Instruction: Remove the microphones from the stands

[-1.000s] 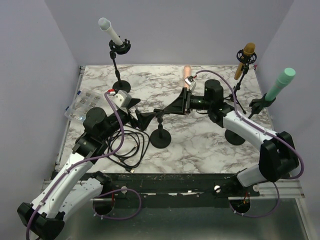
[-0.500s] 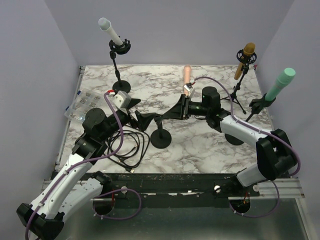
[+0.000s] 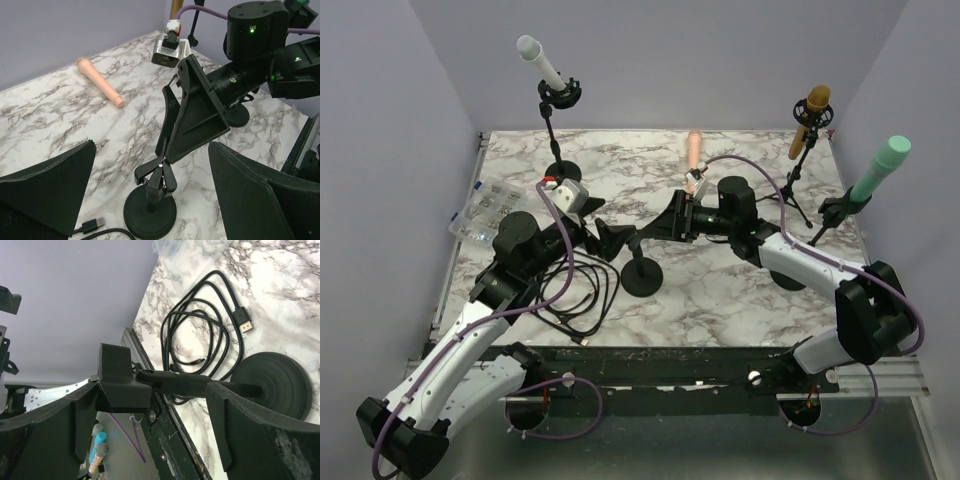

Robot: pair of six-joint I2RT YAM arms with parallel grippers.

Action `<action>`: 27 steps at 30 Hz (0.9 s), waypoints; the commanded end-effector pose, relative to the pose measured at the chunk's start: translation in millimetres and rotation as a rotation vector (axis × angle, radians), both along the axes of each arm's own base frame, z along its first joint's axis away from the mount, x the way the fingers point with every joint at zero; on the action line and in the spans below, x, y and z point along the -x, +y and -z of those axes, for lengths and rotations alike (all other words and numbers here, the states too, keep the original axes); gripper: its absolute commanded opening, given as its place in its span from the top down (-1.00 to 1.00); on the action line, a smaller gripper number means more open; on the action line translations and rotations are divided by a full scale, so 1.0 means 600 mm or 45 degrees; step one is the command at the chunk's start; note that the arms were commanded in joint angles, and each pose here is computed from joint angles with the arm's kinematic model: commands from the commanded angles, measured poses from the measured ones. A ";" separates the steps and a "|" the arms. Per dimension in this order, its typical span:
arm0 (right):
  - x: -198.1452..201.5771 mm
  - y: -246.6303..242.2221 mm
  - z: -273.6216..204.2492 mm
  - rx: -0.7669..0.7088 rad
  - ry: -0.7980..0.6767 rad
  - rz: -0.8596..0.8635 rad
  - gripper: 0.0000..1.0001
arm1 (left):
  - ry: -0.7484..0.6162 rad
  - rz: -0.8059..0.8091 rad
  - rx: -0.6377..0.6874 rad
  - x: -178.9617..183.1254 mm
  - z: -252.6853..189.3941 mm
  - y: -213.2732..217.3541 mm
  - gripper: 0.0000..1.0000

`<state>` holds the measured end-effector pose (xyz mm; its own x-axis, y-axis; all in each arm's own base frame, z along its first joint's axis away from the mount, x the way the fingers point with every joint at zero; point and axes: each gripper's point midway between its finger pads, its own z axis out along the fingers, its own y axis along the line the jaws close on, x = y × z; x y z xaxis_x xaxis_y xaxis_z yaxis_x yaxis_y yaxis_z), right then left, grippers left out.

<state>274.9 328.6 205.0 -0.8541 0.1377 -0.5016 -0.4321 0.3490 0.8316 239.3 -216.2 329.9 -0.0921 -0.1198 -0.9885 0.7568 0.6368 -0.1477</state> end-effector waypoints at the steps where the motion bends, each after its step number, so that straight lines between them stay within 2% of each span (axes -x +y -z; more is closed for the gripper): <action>1: 0.002 -0.023 0.050 0.212 0.023 0.063 -0.90 | -0.004 0.008 0.015 -0.004 -0.012 -0.007 -0.97; 4: 0.002 -0.028 0.026 0.214 -0.024 0.070 -1.00 | -0.018 -0.013 0.011 -0.006 -0.014 -0.002 -0.97; 17: 0.008 -0.046 -0.004 0.238 -0.066 0.121 -1.00 | -0.098 -0.052 0.040 0.009 -0.042 0.018 -0.97; 23: -0.037 -0.081 0.015 0.460 -0.031 0.321 -1.00 | -0.117 -0.024 0.069 0.024 -0.056 0.018 -0.97; 27: -0.065 -0.117 -0.010 0.543 -0.084 0.507 -1.00 | -0.101 -0.016 0.076 0.022 -0.052 0.013 -0.97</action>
